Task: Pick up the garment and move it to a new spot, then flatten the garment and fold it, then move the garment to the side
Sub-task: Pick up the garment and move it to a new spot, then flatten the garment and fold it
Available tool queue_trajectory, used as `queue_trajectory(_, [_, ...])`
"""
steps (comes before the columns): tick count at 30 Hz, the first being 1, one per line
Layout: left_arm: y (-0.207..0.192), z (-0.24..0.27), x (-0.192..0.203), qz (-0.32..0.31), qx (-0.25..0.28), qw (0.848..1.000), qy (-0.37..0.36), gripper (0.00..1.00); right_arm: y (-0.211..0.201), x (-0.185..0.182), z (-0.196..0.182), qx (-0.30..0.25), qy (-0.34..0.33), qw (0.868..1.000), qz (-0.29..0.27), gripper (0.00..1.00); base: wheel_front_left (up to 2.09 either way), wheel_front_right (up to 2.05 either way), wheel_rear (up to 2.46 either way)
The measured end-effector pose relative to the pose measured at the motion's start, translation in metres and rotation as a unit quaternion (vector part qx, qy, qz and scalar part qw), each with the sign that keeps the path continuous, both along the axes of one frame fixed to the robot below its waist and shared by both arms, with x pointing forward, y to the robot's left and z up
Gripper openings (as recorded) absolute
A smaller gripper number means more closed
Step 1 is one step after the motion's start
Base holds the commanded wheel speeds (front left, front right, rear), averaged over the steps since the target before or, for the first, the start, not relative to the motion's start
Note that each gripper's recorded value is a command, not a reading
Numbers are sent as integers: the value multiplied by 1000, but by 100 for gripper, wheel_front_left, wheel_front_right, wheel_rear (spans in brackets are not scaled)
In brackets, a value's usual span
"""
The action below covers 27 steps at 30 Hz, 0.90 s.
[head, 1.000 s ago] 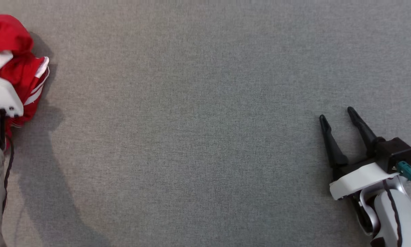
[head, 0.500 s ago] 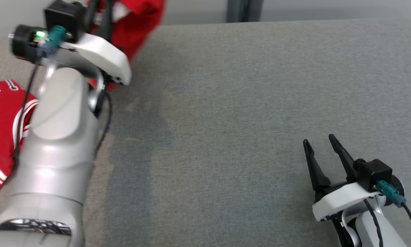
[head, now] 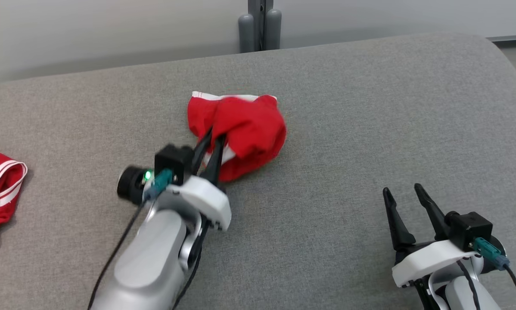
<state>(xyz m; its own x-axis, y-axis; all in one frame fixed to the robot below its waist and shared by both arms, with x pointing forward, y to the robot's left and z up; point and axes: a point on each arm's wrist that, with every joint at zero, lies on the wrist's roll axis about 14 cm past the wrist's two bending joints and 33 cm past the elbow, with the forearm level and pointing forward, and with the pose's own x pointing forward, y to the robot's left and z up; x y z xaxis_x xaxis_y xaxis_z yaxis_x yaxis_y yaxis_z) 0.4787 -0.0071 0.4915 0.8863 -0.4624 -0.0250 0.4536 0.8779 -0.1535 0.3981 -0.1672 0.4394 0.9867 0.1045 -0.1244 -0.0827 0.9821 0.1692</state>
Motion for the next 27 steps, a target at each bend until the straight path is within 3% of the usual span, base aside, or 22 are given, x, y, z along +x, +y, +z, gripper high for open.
queue_trajectory(1, [4,-9,-5,7,8,1000,9,76,-2,0,2,0,-2,1000,-3,100,0,0,0])
queue_trajectory(2, [8,-18,-11,12,18,1000,17,100,-4,0,3,0,-4,1000,-6,100,0,0,0])
queue_trajectory(9, [85,-61,-53,120,47,989,67,100,-9,-11,10,5,-13,1000,-18,100,0,0,0])
queue_trajectory(15, [159,-67,-102,221,63,971,72,100,-8,-27,20,6,-29,999,-20,100,0,0,0])
queue_trajectory(21, [188,-56,-125,267,64,960,52,100,-3,-35,26,2,-39,999,-14,100,0,0,0])
queue_trajectory(27, [189,-61,-137,269,61,959,58,100,5,-40,18,4,-27,1000,-2,100,0,0,0])
